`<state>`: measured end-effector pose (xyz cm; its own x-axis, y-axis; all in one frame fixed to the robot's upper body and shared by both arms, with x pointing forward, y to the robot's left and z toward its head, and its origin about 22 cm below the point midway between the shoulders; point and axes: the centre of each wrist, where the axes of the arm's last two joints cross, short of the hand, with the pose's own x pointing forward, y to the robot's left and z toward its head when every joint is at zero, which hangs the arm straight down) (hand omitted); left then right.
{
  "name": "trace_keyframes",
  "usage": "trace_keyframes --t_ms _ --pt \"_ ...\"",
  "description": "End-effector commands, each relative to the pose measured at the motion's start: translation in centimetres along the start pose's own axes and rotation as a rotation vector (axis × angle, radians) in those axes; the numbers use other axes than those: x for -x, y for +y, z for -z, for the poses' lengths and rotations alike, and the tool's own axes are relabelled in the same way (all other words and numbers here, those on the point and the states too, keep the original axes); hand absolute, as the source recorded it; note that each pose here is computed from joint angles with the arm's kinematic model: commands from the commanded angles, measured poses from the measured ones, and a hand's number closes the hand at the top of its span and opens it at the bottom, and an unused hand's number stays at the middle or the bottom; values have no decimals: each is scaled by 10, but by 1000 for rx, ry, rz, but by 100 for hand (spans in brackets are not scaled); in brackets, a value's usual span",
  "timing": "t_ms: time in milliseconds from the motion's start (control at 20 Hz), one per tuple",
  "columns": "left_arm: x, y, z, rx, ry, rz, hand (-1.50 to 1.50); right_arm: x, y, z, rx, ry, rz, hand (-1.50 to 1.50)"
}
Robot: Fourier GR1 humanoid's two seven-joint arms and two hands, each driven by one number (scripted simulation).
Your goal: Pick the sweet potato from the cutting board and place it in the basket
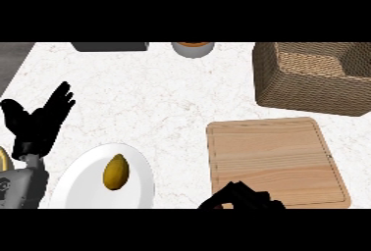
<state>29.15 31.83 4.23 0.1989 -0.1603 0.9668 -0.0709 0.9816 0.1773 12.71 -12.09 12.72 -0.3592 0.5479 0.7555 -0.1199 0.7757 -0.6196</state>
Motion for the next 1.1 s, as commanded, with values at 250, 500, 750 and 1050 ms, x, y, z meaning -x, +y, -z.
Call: trace_keyframes --t_ms 250,500,750,1050 --pt "6 1 -1 13 -21 -16 0 -46 -54 30 214 44 -85 150" --pt "5 -26 6 11 -4 7 0 -60 -71 71 254 89 -104 150" --pt "10 1 -5 19 -6 4 0 -70 -97 119 363 122 -94 150" --pt "0 6 6 22 -15 -6 0 -38 -133 154 455 197 -262 150"
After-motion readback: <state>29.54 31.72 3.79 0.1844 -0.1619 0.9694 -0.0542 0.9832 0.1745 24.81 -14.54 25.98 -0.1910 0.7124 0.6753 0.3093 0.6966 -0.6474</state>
